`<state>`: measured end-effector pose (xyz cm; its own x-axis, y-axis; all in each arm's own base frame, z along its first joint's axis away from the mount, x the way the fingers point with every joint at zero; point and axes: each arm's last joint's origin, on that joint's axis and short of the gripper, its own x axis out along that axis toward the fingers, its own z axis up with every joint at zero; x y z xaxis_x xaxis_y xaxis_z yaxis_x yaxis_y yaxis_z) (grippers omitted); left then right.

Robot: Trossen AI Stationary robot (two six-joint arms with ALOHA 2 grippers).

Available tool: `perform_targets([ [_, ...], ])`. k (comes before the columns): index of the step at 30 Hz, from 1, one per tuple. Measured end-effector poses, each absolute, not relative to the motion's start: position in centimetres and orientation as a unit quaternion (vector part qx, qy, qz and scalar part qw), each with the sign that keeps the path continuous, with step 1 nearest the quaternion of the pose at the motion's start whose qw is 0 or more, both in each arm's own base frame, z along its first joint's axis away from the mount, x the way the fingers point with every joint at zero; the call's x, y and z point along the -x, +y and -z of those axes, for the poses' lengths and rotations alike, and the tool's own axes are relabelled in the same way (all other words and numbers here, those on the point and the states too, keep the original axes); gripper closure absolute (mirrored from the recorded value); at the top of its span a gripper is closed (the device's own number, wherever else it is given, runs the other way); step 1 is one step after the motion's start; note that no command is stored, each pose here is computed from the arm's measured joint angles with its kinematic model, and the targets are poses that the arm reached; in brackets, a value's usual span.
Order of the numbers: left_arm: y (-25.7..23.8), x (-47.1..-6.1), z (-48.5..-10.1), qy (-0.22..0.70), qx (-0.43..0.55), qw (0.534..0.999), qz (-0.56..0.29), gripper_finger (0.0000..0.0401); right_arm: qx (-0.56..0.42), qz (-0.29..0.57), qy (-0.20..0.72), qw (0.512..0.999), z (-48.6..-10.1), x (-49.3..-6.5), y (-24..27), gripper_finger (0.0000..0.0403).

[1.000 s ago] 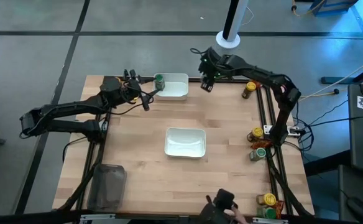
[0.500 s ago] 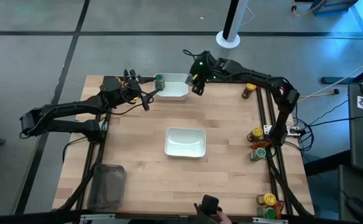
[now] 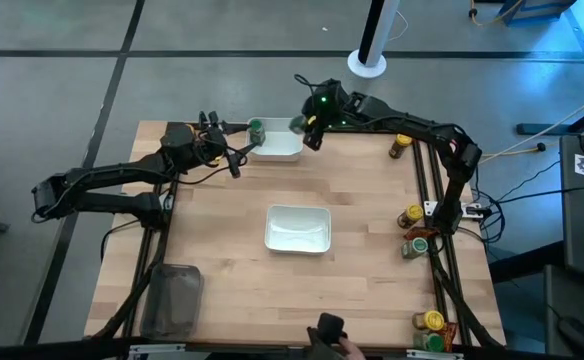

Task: Sort spices by type
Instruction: Put the top right green seasoning bottle into the top white bin

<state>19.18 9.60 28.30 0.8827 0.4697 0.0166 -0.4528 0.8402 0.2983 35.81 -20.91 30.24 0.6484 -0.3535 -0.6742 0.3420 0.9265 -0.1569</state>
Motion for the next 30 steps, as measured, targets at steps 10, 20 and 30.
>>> perform_targets([
  [10, 9.6, -19.2, -28.4, 0.022, -0.150, 0.959, -0.241, 0.0166, -0.008, 0.178, 0.360, 0.916, -30.5, -37.0, -21.4, 0.0197],
  [20, 9.6, -19.2, -28.5, 0.022, -0.156, 0.958, -0.242, 0.0166, -0.033, 0.172, 0.395, 0.902, -30.3, -40.5, -23.5, 0.0193],
  [30, 9.6, -19.2, -28.4, 0.024, -0.155, 0.958, -0.241, 0.0166, -0.058, 0.134, 0.417, 0.897, -26.8, -43.0, -24.7, 0.0187],
])
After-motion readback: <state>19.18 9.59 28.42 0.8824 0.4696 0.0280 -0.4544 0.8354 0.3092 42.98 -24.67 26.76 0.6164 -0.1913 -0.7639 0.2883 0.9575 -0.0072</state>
